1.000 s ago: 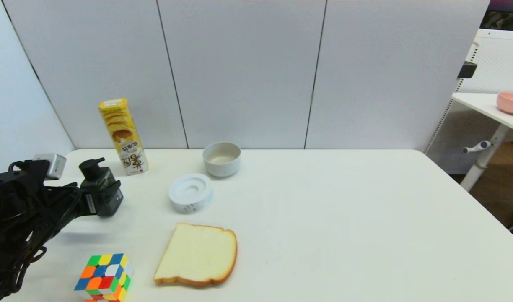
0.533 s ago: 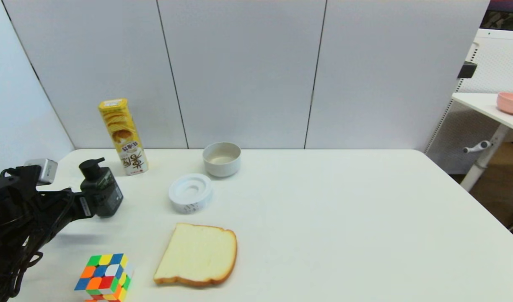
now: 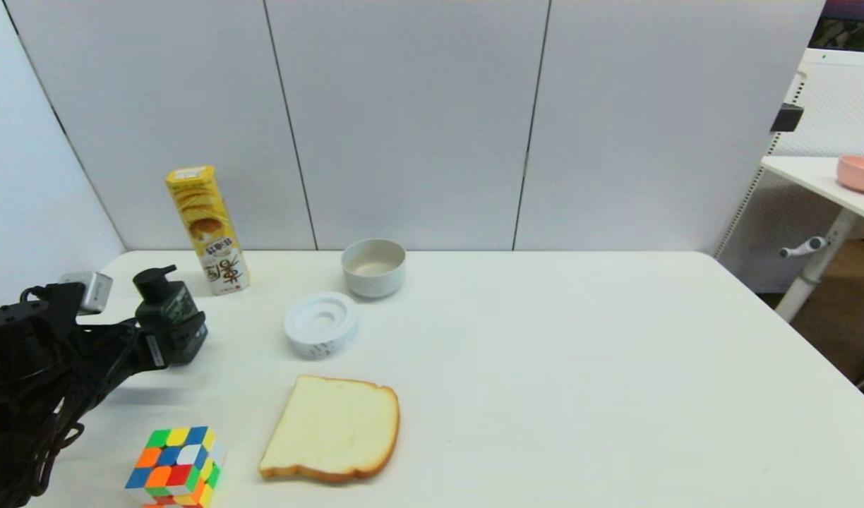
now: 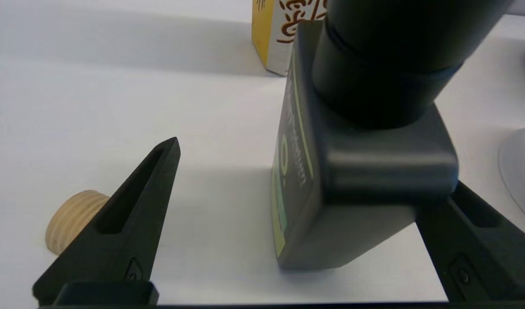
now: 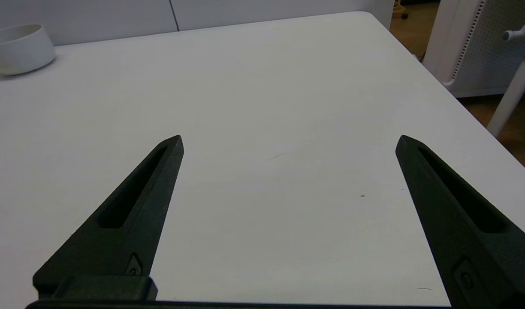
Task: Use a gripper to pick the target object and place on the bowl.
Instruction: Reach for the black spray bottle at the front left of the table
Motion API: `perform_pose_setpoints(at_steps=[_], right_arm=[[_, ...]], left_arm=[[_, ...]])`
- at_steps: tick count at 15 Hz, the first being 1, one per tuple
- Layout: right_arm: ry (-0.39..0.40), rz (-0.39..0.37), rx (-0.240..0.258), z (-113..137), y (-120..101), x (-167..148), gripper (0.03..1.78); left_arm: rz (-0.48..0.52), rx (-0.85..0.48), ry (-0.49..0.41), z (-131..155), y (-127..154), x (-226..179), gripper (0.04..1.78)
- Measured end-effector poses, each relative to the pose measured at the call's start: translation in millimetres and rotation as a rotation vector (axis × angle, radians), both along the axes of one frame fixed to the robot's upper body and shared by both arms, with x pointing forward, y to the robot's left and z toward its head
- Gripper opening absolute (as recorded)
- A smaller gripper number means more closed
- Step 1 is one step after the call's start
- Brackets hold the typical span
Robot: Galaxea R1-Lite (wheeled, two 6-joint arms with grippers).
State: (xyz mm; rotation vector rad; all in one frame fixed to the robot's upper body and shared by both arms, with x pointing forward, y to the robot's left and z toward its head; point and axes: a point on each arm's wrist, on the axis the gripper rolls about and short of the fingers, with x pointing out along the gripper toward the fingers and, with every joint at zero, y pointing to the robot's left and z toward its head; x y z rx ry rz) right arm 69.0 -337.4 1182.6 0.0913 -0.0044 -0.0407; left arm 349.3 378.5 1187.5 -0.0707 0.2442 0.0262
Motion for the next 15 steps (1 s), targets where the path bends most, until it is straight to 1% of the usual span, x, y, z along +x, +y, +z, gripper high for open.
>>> perform_pose_setpoints(at_steps=[8, 12, 15], right_arm=[[0.0, 0.0, 0.0, 0.0, 0.0, 0.0, 1.71], [0.0, 0.0, 0.0, 0.0, 0.0, 0.0, 1.71], [0.0, 0.0, 0.0, 0.0, 0.0, 0.0, 1.71]], left_arm=[[-0.008, 0.001, -0.009, -1.7, -0.1, 6.0, 1.71], [-0.009, 0.001, -0.006, -2.8, 0.0, 7.5, 1.11], [-0.01, 0.006, -0.008, -2.7, 0.0, 7.7, 0.79]])
